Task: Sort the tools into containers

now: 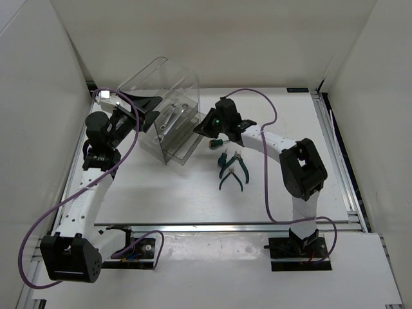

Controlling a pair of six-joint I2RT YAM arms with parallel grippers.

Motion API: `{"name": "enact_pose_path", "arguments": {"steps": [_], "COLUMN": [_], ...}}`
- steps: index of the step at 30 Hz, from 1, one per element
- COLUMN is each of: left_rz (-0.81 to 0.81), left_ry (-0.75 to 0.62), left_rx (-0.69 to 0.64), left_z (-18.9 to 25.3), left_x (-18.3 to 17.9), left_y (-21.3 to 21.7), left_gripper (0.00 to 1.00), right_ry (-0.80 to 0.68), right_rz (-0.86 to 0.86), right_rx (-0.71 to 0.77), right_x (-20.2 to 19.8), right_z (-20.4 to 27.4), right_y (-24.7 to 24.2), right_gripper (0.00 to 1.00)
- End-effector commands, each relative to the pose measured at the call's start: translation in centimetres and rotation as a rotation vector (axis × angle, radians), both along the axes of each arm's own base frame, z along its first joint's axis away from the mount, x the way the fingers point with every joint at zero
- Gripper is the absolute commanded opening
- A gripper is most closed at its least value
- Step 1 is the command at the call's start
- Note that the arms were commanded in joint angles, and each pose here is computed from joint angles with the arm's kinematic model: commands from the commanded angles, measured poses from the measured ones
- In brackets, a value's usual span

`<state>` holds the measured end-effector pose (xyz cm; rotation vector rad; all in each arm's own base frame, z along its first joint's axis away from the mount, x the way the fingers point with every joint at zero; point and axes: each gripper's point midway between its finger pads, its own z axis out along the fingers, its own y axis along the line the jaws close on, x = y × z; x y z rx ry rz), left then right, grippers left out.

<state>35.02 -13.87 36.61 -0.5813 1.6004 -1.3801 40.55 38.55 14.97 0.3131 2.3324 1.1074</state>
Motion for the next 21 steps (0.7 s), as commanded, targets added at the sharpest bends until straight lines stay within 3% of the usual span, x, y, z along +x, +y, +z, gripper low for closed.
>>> {"name": "enact_pose_path", "arguments": {"steps": [1, 3, 7, 11, 21], "left_rz": [0.035, 0.035, 0.035, 0.036, 0.031], "left_ry": [0.16, 0.162, 0.158, 0.159, 0.152], "left_rx": [0.026, 0.03, 0.036, 0.036, 0.047], "left_z": [-4.7, -4.6, -4.4, -4.5, -4.2], "left_x": [0.6, 0.5, 0.4, 0.6, 0.5], "left_y": [0.6, 0.7, 0.7, 0.7, 0.6], "left_gripper": [0.99, 0.99, 0.99, 0.99, 0.99], "right_ry": [-0.099, -0.09, -0.033, 0.006, 0.113], "right_rz": [-0.067, -0.118, -0.266, -0.229, -0.074], "right_rx": [-0.002, -0.04, -0.257, -0.347, -0.475], "right_x": [0.5, 0.6, 0.5, -0.4, -2.8], "right_z": [2.7, 2.4, -1.3, -3.8, -9.8], "right_y": [-1.9, -4.0, -10.4, -12.4, -12.1], "right_gripper": [0.3, 0.37, 0.41, 0.41, 0.41]}}
